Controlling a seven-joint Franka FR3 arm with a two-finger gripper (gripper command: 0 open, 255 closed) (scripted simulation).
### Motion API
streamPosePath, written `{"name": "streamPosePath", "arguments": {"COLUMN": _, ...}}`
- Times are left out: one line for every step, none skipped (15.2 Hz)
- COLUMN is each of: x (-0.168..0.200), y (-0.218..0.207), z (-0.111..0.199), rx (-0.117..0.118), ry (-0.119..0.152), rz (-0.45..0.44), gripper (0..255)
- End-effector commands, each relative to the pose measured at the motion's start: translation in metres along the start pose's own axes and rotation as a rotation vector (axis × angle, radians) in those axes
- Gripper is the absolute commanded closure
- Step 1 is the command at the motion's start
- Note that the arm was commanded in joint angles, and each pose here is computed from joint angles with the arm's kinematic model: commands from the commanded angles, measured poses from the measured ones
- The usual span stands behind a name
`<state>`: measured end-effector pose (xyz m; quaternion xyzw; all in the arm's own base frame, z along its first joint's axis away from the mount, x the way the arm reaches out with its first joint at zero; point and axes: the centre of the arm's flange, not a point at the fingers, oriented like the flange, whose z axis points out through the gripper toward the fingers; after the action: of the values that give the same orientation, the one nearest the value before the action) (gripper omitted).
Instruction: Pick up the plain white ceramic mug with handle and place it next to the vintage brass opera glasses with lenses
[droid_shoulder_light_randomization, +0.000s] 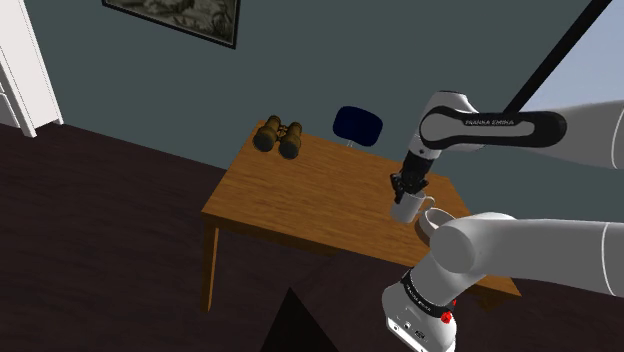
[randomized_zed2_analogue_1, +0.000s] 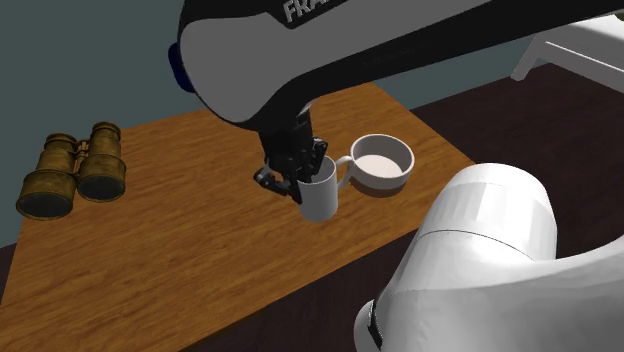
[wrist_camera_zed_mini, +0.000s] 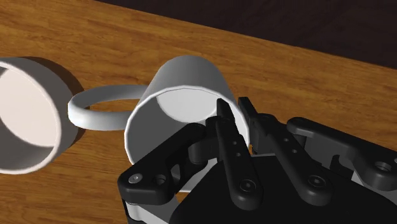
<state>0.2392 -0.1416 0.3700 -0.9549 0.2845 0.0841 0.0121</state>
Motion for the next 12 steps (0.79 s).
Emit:
{"name": "streamPosePath", "arguments": {"x": -0.001, "y": 0.001, "z": -0.01, "rx": 0.0, "ry": -0.001, "rz": 0.0, "gripper": 255}}
{"name": "streamPosePath", "arguments": {"x": -0.002, "y": 0.001, "z": -0.015, "rx": 0.0, "ry": -0.001, "rz": 0.0, "gripper": 255}}
{"name": "streamPosePath", "arguments": {"x": -0.003, "y": 0.001, "z": -0.021, "rx": 0.0, "ry": -0.001, "rz": 0.0, "gripper": 255}}
{"name": "streamPosePath", "arguments": {"x": -0.004, "y": 0.001, "z": -0.026, "rx": 0.0, "ry": -0.001, "rz": 0.0, "gripper": 255}}
{"name": "streamPosePath", "arguments": {"x": -0.005, "y": 0.001, "z": -0.031, "rx": 0.0, "ry": -0.001, "rz": 0.0, "gripper": 255}}
{"name": "streamPosePath", "arguments": {"x": -0.006, "y": 0.001, "z": -0.036, "rx": 0.0, "ry": -0.001, "rz": 0.0, "gripper": 255}}
{"name": "streamPosePath", "arguments": {"x": -0.006, "y": 0.001, "z": -0.037, "rx": 0.0, "ry": -0.001, "rz": 0.0, "gripper": 255}}
{"name": "streamPosePath", "arguments": {"x": 0.004, "y": -0.007, "z": -0.039, "rx": 0.0, "ry": -0.001, "rz": 0.0, "gripper": 255}}
{"name": "streamPosePath", "arguments": {"x": 0.014, "y": -0.016, "z": -0.041, "rx": 0.0, "ry": -0.001, "rz": 0.0, "gripper": 255}}
{"name": "streamPosePath", "arguments": {"x": 0.024, "y": -0.025, "z": -0.043, "rx": 0.0, "ry": -0.001, "rz": 0.0, "gripper": 255}}
{"name": "streamPosePath", "arguments": {"x": 0.033, "y": -0.033, "z": -0.045, "rx": 0.0, "ry": -0.001, "rz": 0.0, "gripper": 255}}
{"name": "streamPosePath", "arguments": {"x": 0.043, "y": -0.042, "z": -0.047, "rx": 0.0, "ry": -0.001, "rz": 0.0, "gripper": 255}}
